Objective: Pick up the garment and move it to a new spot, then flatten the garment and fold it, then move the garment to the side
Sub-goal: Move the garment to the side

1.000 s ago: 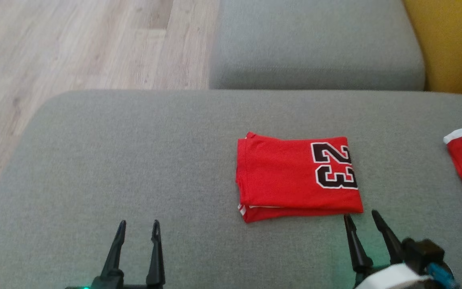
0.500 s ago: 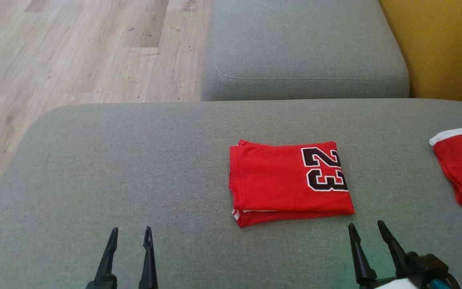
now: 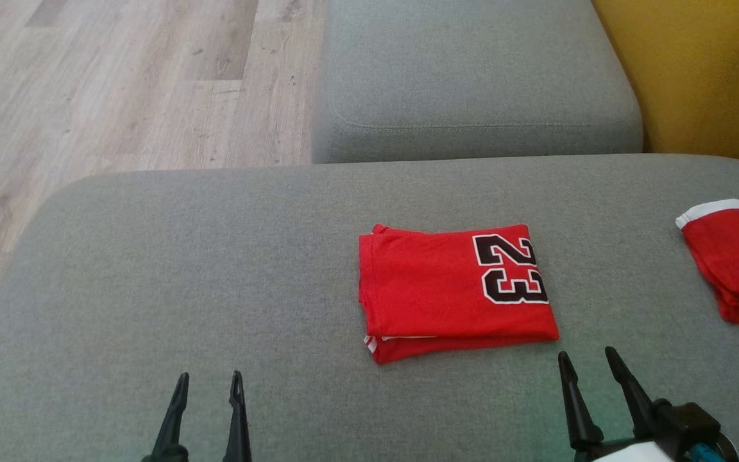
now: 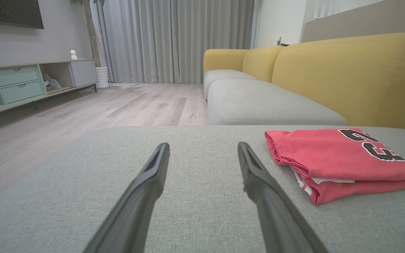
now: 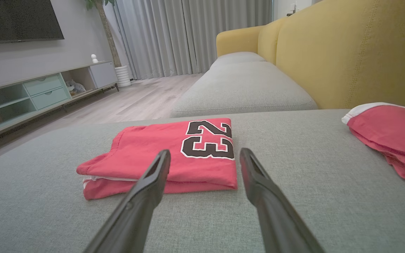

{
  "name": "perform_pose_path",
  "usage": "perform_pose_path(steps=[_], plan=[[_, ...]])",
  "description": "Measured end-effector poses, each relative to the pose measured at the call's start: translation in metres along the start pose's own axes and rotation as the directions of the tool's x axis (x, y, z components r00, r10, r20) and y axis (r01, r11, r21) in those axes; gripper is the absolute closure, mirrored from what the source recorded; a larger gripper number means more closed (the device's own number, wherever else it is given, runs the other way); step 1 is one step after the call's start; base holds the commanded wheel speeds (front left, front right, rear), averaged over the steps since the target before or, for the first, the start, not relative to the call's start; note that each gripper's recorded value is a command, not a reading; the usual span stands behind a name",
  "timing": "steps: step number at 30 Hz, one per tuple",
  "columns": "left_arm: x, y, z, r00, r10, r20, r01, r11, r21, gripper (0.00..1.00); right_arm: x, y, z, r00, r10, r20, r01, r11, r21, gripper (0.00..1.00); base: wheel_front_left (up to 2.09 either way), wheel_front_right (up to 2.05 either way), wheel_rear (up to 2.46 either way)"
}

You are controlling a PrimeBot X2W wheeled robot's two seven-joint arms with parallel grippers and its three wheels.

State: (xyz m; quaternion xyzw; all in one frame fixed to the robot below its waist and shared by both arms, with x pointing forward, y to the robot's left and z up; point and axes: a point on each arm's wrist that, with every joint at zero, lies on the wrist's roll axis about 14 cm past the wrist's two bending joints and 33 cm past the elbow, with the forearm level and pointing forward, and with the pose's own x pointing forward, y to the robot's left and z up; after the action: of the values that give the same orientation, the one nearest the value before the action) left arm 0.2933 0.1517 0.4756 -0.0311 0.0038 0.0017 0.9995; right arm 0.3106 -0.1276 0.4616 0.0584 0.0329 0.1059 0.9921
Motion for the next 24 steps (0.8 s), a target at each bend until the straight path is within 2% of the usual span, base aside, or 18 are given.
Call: perform_pose_path(steps=[24], plan=[[0.0032, -0.0006, 0.0054, 1.000, 0.006, 0.011, -0.005, 1.000, -0.029, 0.00, 0.0032, -0.0013, -0.0016, 1.000, -0.007, -0.006, 0.007, 1.000, 0.030, 0.00, 0.00, 0.00, 0.00]])
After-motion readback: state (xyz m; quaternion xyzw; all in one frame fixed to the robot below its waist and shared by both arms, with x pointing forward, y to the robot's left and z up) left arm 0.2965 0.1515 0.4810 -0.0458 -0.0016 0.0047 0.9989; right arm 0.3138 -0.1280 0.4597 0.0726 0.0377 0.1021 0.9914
